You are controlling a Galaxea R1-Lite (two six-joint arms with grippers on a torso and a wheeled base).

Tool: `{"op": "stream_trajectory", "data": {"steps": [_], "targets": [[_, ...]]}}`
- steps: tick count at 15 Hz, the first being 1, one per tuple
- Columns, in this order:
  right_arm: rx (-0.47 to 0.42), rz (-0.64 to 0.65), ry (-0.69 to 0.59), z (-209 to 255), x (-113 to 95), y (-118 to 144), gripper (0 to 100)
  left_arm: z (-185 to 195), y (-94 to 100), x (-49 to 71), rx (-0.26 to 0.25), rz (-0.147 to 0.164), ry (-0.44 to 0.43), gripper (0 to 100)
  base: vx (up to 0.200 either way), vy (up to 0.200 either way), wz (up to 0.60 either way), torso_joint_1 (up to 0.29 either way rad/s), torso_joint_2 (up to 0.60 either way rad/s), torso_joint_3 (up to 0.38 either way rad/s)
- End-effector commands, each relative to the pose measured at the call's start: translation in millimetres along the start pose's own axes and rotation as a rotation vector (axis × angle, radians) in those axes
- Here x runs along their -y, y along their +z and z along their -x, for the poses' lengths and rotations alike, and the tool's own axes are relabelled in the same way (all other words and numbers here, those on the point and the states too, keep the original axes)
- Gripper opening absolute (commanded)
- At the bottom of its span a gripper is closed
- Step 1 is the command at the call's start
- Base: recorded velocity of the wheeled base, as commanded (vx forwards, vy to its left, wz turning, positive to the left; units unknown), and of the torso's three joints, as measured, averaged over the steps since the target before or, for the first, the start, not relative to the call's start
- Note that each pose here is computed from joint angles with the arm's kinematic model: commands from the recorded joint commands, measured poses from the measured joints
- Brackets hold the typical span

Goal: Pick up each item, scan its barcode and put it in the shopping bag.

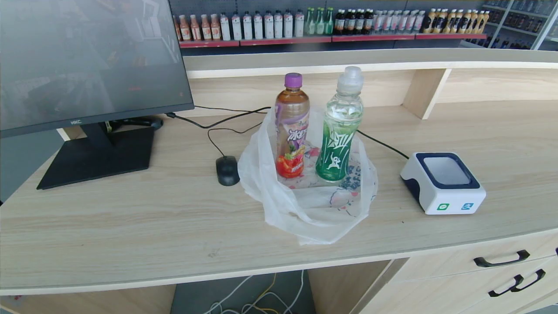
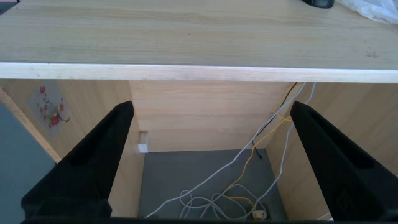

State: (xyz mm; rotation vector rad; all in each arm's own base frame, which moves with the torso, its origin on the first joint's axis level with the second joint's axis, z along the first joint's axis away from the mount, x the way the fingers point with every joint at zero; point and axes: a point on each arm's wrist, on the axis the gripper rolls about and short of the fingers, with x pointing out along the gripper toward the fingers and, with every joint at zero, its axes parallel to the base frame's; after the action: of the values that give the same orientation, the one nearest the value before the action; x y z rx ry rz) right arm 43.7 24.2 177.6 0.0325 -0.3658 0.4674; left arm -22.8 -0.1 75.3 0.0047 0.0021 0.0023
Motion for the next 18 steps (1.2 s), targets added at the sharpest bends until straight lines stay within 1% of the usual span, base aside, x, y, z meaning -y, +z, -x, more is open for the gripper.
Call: {"op": "stream_trajectory", "data": {"steps": [1,2,4,7,9,12,13,14,15,18], "targets": [[0.048,-0.009,0.005,50.8,1.5,-3.0,100,0.0,0.0,0.0,0.001,0.0,0.001,100,0.0,0.0,0.0,0.0,0.0,0.0],[0.006,-0.012,0.011,62.9,1.5,-9.5,100,0.0,0.0,0.0,0.001,0.0,0.001,100,0.0,0.0,0.0,0.0,0.0,0.0],[-0.043,-0.011,0.017,71.4,1.2,-18.2,100,0.0,0.0,0.0,0.001,0.0,0.001,100,0.0,0.0,0.0,0.0,0.0,0.0],[-0.074,-0.011,0.019,77.1,0.8,-28.0,100,0.0,0.0,0.0,0.001,0.0,0.001,100,0.0,0.0,0.0,0.0,0.0,0.0],[-0.139,-0.007,0.023,82.5,0.3,-37.4,100,0.0,0.0,0.0,0.001,0.0,0.001,100,0.0,0.0,0.0,0.0,0.0,0.0],[-0.309,0.017,0.037,102.3,-0.8,-65.3,100,0.0,0.0,0.0,0.001,0.0,0.001,100,0.0,0.0,0.0,0.0,0.0,0.0],[-0.347,0.017,0.042,103.7,-0.9,-67.2,100,0.0,0.0,0.0,0.001,0.0,0.001,100,0.0,0.0,0.0,0.0,0.0,0.0],[-0.357,0.018,0.03,104.1,-1.4,-67.5,100,0.0,0.0,0.0,0.001,0.0,0.001,100,0.0,0.0,0.0,0.0,0.0,0.0],[-0.36,0.026,-0.013,104.1,-2.5,-67.4,100,0.0,0.0,0.0,0.001,0.0,0.001,100,0.0,0.0,0.0,0.0,0.0,0.0],[-0.485,0.061,-0.275,95.2,-6.5,-70.1,100,0.0,0.0,0.0,0.001,0.0,0.001,100,0.0,0.0,0.0,0.0,0.0,0.0]]}}
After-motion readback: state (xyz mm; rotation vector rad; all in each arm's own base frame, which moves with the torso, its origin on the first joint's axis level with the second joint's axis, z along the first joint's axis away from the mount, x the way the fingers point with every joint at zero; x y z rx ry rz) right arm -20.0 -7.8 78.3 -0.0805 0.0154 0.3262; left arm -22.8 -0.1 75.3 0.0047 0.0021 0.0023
